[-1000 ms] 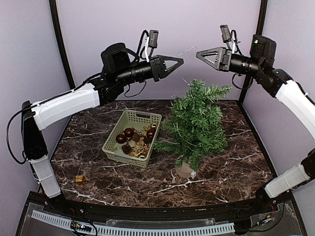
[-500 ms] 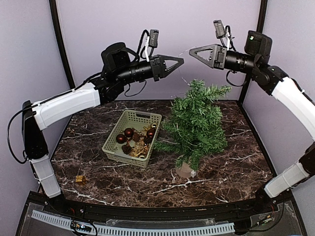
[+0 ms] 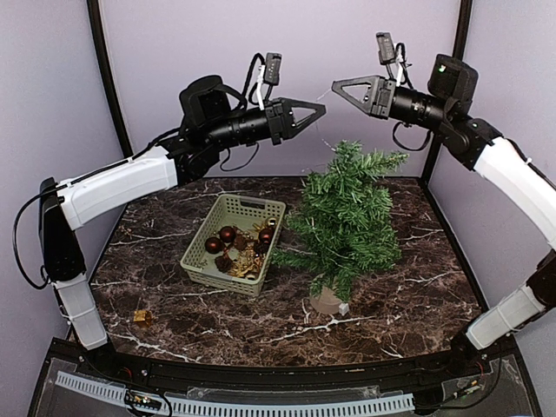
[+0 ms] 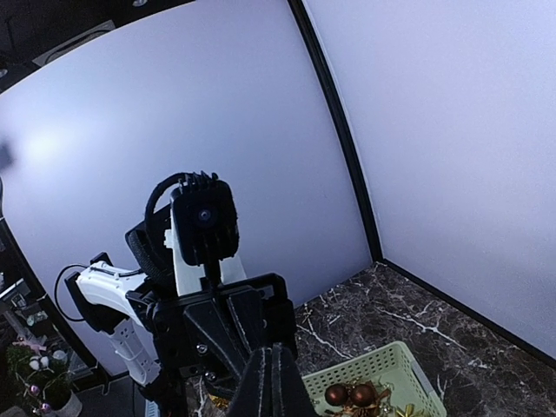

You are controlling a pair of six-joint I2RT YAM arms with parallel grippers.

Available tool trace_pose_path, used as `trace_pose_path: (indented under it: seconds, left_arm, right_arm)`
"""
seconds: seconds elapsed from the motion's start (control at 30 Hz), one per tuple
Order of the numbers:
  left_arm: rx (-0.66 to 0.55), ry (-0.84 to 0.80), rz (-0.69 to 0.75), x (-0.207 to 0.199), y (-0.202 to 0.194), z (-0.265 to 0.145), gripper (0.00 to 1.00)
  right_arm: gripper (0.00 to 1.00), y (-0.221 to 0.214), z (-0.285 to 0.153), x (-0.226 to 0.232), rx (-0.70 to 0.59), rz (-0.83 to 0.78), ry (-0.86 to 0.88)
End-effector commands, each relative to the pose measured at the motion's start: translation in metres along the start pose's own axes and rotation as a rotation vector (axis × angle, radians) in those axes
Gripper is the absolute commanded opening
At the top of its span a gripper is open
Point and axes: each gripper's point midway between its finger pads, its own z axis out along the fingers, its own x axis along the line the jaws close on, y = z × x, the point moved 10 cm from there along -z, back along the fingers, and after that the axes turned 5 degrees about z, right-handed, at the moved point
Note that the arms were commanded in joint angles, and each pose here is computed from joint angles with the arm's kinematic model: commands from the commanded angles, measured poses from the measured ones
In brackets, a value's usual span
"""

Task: Decorate the small christmas tree
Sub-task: Wrap the side of the string light in the gap of the branches.

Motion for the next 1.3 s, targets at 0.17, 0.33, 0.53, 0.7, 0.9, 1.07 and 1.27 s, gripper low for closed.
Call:
trace_pose_path:
  seconds: [0.17,0.33,0.53,0.7,0.9,1.07,1.27]
  left_arm:
    - [-0.007,0.052,0.054,-0.010,0.012,-0.015,0.66]
    - [0.028,0.099,0.064,-0.017,0.009,-0.027,0.76]
    - [0.104,0.066,0.061,-0.040,-0.010,-0.025,0.77]
    - [0.132,0.025,0.139,-0.074,-0.017,-0.015,0.78]
    - [0.139,0.037,0.135,-0.089,-0.024,-0.015,0.79]
    - [0.140,0.027,0.123,-0.093,-0.030,-0.014,0.79]
    - [0.136,0.009,0.125,-0.096,-0.030,-0.010,0.81]
  right_arm:
    - [0.00,0.013,-0.041,0.018,-0.171,-0.131,-0.296]
    - [0.00,0.009,-0.072,0.018,-0.203,-0.155,-0.562]
    - [0.00,-0.017,-0.094,0.012,-0.147,-0.124,-0.729]
    - [0.00,-0.036,-0.115,0.011,-0.134,-0.101,-0.836]
    - [0.00,-0.052,-0.144,0.017,-0.147,-0.073,-0.988]
    - [0.00,-0.059,-0.160,0.025,-0.153,-0.053,-1.022]
    - [0.00,-0.073,-0.164,0.021,-0.109,-0.019,-1.042]
